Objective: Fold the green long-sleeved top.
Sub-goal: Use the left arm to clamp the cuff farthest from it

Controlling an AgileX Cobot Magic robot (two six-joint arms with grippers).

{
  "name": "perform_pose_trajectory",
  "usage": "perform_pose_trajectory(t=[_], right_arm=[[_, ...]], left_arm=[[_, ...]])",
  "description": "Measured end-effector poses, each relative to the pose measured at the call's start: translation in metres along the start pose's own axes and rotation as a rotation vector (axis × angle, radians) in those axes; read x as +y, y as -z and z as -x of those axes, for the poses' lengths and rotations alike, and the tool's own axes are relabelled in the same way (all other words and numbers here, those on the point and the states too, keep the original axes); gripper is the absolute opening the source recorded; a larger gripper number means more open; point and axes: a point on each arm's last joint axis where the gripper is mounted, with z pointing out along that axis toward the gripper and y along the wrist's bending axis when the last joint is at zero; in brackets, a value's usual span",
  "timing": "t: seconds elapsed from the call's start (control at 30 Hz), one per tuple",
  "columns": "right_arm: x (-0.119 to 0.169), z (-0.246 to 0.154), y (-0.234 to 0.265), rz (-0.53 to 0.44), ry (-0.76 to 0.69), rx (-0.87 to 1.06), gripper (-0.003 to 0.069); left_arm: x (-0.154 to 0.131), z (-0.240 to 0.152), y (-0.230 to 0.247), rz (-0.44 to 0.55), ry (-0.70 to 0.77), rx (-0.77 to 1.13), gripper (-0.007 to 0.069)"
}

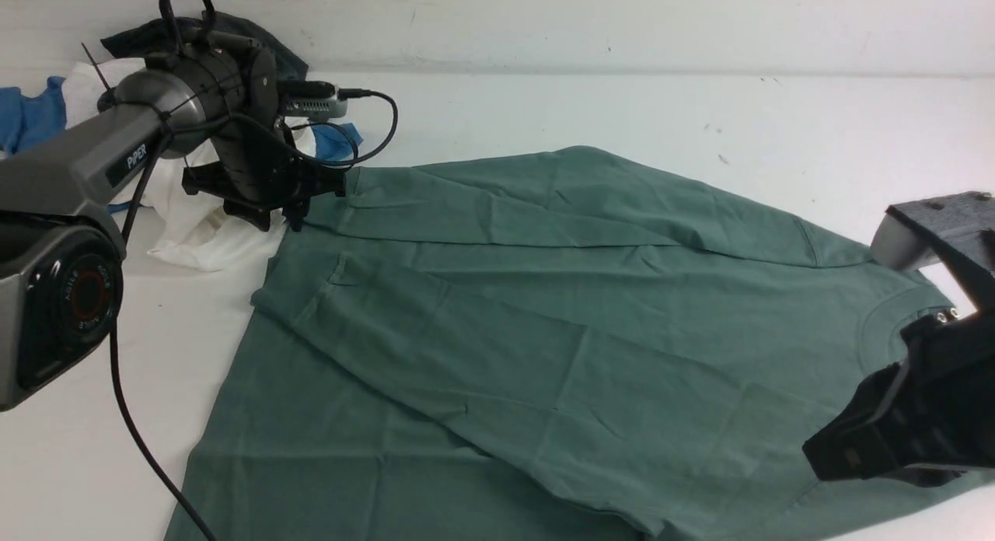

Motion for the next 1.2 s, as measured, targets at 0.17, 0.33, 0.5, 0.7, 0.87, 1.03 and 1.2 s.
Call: perform_pose_trajectory(t=[0.17, 0.33, 0.5, 0.7, 0.87, 1.03, 1.2], right_arm=[[0.0, -0.001, 0.0, 0.003, 0.0, 0.006, -0.0011], [0.001, -0.002, 0.0, 0.006, 0.0, 0.018, -0.0011], [0.001, -0.003, 0.0, 0.01, 0.0, 0.032, -0.0011], [0.001, -0.003, 0.0, 0.01, -0.001, 0.032, -0.0011], [0.001, -0.003, 0.0, 0.01, -0.001, 0.032, -0.0011], [0.001, -0.003, 0.0, 0.01, -0.001, 0.032, -0.0011], [0.001, -0.003, 0.0, 0.013, -0.005, 0.031, -0.0011]], left_arm=[[-0.006, 0.001, 0.0, -0.081, 0.054, 0.004, 0.0259], [-0.008, -0.001, -0.009, -0.104, 0.019, 0.008, 0.0259], [-0.002, 0.0, -0.014, -0.091, 0.019, -0.008, 0.0259], [0.015, 0.009, -0.015, -0.083, 0.086, -0.079, 0.026], [0.014, 0.015, -0.015, -0.089, 0.084, -0.144, 0.0261], [0.013, 0.016, -0.016, -0.092, 0.085, -0.158, 0.0261], [0.014, 0.012, -0.02, -0.089, 0.087, -0.115, 0.0261]])
